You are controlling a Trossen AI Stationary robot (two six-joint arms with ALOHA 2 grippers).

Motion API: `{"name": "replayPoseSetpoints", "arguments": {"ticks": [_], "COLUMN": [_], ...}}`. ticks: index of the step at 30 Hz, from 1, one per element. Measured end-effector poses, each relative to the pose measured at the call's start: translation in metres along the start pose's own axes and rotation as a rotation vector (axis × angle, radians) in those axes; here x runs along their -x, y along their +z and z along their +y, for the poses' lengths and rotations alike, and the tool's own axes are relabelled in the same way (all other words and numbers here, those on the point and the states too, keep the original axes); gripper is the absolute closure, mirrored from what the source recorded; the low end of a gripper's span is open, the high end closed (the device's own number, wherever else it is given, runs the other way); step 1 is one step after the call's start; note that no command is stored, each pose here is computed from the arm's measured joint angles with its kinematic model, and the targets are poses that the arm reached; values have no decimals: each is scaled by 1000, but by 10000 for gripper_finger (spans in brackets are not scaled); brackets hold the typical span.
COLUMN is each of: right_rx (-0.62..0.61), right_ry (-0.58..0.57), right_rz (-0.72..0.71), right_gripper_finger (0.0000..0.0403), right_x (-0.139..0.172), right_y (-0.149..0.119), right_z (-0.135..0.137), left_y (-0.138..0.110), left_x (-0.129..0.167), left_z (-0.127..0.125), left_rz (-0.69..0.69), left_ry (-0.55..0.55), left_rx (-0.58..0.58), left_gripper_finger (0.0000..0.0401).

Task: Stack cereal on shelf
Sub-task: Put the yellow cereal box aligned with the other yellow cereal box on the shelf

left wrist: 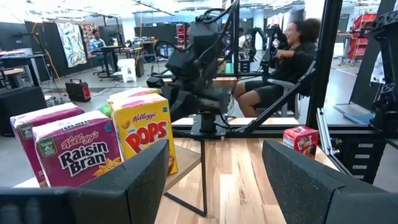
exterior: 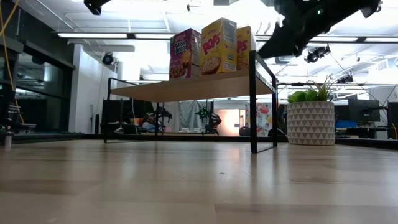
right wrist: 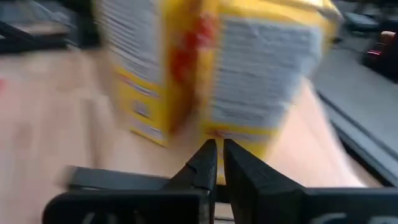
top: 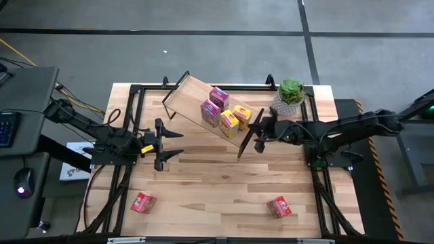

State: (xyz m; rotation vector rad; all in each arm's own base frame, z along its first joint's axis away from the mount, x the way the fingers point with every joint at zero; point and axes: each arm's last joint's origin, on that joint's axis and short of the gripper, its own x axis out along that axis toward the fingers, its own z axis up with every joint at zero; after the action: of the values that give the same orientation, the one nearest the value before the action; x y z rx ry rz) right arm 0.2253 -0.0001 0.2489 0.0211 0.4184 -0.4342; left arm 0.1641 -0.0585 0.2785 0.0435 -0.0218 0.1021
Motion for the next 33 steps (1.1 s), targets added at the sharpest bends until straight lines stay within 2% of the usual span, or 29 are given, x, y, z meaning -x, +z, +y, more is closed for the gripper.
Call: {"name": "replayPoseSetpoints", "arguments": {"ticks": [3,8,27,33], "right_rx": [28,28,-37,-43], "right_ry": [-41,-38,63,87], "right_rz": [-3,-13,-77,-55], "right_gripper_finger": [398,398,403,403], "right_x": [0,0,-1,1], "right_y": [0,2,10,8], "right_z": [-3,-5,-4,-2], "left_y": [0,0,3,3], "left_x": [0,0,0,0], "left_z": [0,0,0,0], "left_rz": [-2,-2,-27,-31], "left_ry": [0,0,2,1], "left_rx": [1,1,16,18], "left_gripper_finger": [151,151,151,151]}}
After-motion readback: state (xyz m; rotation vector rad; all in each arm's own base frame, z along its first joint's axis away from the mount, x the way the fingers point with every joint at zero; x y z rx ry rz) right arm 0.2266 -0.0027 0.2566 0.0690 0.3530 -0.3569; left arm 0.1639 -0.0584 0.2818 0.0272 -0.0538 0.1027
